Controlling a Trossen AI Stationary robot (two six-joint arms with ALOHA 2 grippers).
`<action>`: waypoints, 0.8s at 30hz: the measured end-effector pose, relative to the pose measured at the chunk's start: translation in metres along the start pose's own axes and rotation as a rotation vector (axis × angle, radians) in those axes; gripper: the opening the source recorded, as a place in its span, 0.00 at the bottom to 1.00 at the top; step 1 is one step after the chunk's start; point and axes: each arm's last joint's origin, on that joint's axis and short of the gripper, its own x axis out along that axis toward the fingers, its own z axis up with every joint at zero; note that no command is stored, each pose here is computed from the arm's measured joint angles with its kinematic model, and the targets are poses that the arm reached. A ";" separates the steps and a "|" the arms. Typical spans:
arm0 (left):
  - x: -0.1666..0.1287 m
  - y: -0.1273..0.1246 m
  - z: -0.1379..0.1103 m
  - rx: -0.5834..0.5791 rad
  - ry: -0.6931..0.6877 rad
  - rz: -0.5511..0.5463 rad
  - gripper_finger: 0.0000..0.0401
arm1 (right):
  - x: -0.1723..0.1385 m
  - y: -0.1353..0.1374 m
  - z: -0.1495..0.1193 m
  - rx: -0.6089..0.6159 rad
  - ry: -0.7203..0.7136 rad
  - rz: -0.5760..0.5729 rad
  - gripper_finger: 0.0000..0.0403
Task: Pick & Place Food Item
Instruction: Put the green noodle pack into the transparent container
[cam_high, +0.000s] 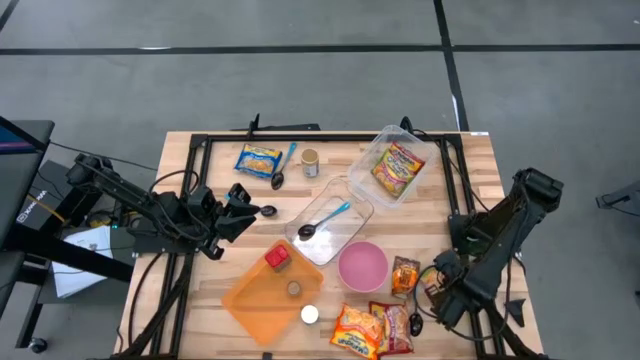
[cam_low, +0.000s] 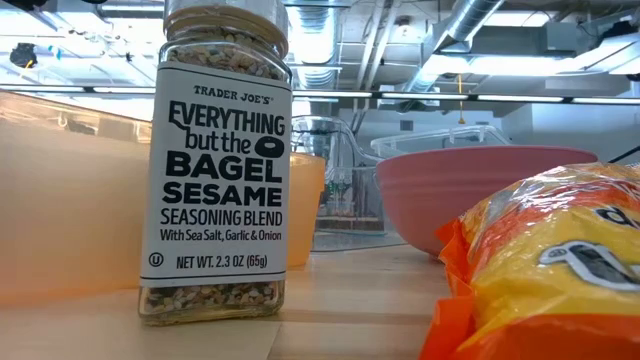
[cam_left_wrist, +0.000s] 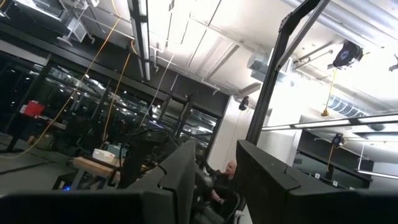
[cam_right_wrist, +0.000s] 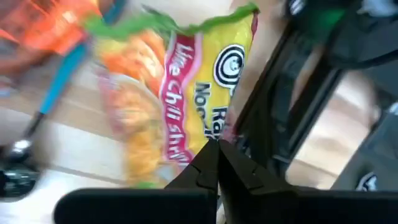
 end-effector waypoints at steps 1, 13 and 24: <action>0.000 0.000 0.000 0.001 0.000 0.000 0.28 | -0.007 0.000 0.001 0.009 -0.020 0.004 0.00; 0.002 0.005 0.001 0.017 -0.010 0.024 0.28 | -0.071 0.004 0.023 0.035 -0.202 0.142 0.00; 0.002 0.005 0.001 0.011 -0.010 0.023 0.28 | -0.090 0.012 0.051 -0.001 -0.295 0.206 0.00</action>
